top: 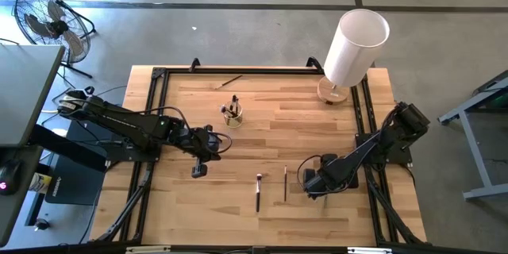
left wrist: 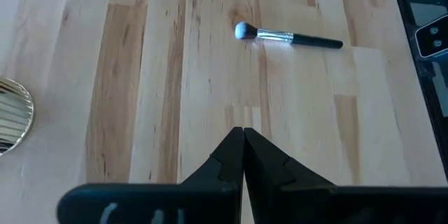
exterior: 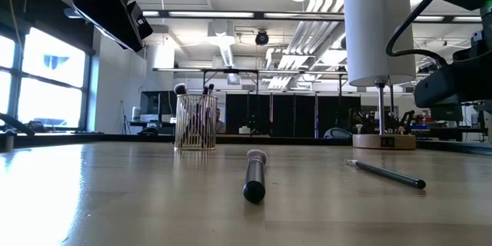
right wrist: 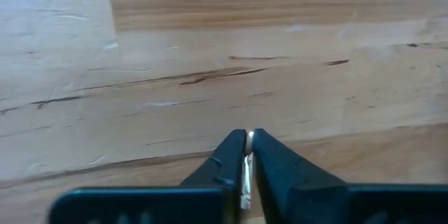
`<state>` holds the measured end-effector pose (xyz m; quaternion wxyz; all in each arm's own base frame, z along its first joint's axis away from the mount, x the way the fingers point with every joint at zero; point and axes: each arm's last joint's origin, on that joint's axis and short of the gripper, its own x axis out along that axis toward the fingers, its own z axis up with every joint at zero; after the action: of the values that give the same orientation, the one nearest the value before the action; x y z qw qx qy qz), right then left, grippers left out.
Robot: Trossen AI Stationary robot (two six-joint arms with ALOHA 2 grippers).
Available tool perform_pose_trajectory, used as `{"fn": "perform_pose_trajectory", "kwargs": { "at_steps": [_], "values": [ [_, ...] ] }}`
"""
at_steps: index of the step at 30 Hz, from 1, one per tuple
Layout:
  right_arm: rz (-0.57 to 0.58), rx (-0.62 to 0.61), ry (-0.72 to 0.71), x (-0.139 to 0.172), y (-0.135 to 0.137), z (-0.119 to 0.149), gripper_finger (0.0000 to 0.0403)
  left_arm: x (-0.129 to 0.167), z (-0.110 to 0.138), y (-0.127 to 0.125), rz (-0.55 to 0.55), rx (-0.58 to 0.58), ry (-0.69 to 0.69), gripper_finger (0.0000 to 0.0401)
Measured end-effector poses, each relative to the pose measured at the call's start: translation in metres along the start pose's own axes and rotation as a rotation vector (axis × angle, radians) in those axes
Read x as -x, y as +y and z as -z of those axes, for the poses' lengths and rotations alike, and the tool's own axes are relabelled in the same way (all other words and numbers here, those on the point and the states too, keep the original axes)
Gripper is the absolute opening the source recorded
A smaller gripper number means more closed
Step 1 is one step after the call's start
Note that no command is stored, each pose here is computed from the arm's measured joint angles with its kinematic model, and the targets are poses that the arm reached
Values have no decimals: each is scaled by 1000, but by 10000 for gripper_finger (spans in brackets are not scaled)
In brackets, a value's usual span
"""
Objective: Put items in baskets/containers
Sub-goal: Put the makeup brush into the wire organizer
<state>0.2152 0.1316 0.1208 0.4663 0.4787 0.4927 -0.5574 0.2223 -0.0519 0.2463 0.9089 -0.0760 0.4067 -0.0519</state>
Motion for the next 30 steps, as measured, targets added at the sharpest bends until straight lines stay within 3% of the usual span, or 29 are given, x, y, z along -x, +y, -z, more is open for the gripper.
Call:
{"fn": "perform_pose_trajectory", "kwargs": {
  "at_steps": [2, 8, 13, 19, 23, 26, 30],
  "values": [
    [-11, 20, -20, 1, 1, 0, 9, 0, 0, 0, -12, -1, -4, 5],
    [-72, 109, -91, 9, 9, 2, 5, 0, -1, 0, -18, -36, -11, 5],
    [-298, 193, -238, 20, 29, 6, 2, 0, -1, 1, -20, -65, -12, 5],
    [-659, 410, -523, 42, 63, 12, 1, 0, 0, 1, -23, -107, 1, 5],
    [-776, 560, -759, 64, 89, 5, 1, 3, 5, 2, -43, -137, 74, 5],
    [-855, 654, -912, 88, 114, -9, 1, 13, 6, 4, -124, -134, 176, 5],
    [-937, 671, -1145, 122, 141, -46, 0, 24, 10, 7, -184, -142, 292, 5]
  ]
}}
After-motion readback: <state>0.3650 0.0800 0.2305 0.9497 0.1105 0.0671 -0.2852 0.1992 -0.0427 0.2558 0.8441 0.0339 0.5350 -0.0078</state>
